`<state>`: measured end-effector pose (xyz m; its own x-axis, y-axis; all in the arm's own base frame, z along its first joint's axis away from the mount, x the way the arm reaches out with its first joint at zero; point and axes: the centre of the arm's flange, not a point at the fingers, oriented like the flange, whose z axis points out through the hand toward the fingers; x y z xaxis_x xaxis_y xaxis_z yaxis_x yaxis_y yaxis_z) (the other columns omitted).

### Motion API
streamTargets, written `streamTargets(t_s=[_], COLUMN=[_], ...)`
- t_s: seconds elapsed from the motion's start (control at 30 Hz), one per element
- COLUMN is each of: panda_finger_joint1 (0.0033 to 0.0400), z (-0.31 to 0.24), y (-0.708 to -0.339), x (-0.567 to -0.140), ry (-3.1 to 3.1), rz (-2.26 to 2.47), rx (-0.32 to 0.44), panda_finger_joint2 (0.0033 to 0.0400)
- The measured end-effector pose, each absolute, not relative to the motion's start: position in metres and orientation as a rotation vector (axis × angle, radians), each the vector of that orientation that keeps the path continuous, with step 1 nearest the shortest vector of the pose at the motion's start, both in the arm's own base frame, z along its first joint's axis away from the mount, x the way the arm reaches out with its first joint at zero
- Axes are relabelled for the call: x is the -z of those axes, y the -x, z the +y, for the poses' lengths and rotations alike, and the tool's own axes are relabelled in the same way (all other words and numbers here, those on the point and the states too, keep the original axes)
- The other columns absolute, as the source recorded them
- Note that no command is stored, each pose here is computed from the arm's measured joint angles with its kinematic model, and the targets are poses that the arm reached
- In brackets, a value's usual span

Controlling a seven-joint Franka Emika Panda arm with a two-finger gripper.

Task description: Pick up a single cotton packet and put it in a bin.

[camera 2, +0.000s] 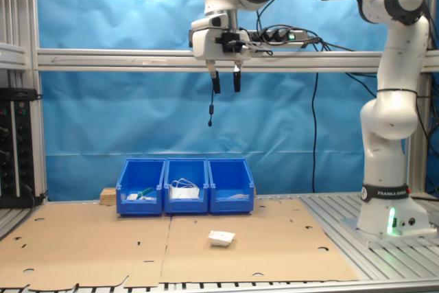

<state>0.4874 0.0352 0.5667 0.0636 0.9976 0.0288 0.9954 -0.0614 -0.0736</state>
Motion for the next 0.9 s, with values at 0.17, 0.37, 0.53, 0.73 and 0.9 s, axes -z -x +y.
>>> streamTargets(t_s=[0.17, 0.37, 0.53, 0.73, 0.9], panda_finger_joint1=[0.04, 0.04, 0.04, 0.04, 0.04], z=[0.035, 0.035, 0.035, 0.035, 0.034], y=[-0.487, -0.487, -0.487, -0.487, -0.487], x=[-0.567, -0.567, -0.566, -0.562, -0.555], ry=[2.236, 2.236, 2.235, 2.236, 2.239], rz=[-2.1, -2.1, -2.099, -2.1, -2.108], rx=[-0.045, -0.045, -0.047, -0.054, -0.067], panda_finger_joint2=[0.04, 0.04, 0.04, 0.04, 0.04])
